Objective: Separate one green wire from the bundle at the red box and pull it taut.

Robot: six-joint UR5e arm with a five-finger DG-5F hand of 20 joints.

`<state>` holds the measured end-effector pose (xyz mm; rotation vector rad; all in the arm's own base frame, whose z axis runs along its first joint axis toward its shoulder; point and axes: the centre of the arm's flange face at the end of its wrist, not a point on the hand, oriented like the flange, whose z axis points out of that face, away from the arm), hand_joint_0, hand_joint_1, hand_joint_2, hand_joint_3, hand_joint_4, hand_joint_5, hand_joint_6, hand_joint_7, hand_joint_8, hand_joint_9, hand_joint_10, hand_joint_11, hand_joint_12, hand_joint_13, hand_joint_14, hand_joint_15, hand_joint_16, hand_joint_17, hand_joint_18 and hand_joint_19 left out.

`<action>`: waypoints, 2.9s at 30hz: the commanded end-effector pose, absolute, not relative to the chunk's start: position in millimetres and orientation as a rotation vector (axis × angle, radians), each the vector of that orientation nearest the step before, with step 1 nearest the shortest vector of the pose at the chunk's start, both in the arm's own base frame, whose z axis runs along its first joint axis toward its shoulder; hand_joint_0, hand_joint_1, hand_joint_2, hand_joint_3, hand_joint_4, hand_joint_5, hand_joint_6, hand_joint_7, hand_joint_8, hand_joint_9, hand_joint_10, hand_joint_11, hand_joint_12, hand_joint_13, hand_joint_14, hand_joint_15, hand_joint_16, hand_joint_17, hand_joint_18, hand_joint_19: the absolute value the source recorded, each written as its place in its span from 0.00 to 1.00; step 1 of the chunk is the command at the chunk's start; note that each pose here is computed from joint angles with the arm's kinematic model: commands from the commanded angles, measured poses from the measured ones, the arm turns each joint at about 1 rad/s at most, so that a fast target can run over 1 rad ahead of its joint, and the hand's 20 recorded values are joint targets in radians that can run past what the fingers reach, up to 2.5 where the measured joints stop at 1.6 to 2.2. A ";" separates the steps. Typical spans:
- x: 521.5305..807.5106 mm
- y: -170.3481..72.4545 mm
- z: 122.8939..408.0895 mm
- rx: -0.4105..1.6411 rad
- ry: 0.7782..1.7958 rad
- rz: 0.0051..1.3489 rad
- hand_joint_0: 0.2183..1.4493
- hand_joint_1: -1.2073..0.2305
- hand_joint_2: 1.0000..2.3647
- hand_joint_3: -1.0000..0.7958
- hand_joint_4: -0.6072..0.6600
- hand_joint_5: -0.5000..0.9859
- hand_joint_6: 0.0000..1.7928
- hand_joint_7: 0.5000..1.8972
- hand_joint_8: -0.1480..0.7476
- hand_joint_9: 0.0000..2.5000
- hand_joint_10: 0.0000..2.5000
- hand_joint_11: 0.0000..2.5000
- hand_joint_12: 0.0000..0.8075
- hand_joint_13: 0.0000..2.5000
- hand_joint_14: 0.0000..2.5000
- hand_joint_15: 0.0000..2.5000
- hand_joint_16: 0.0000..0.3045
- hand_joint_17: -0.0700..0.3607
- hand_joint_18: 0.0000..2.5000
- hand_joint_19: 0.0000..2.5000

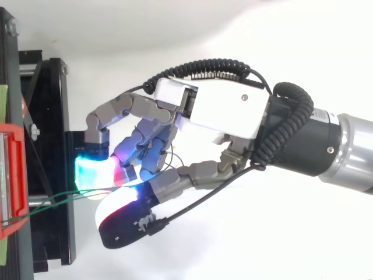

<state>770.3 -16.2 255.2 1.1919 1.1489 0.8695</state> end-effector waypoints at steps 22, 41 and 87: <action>768.4 -11.4 232.2 1.154 1.055 0.925 0.24 0.31 0.00 0.28 0.62 0.17 0.48 0.31 0.50 0.42 0.09 0.61 0.43 0.59 0.00 0.63 0.19 0.47 0.37 0.20; 772.3 -16.0 241.1 1.155 1.045 0.930 0.32 0.46 0.00 0.28 0.61 0.18 0.47 0.33 0.48 0.45 0.05 0.65 0.38 0.60 0.00 0.64 0.18 0.45 0.36 0.22; 772.4 -18.4 242.0 1.158 1.046 0.926 0.36 0.38 0.01 0.33 0.60 0.18 0.48 0.33 0.48 0.44 0.02 0.65 0.39 0.58 0.00 0.63 0.18 0.44 0.35 0.21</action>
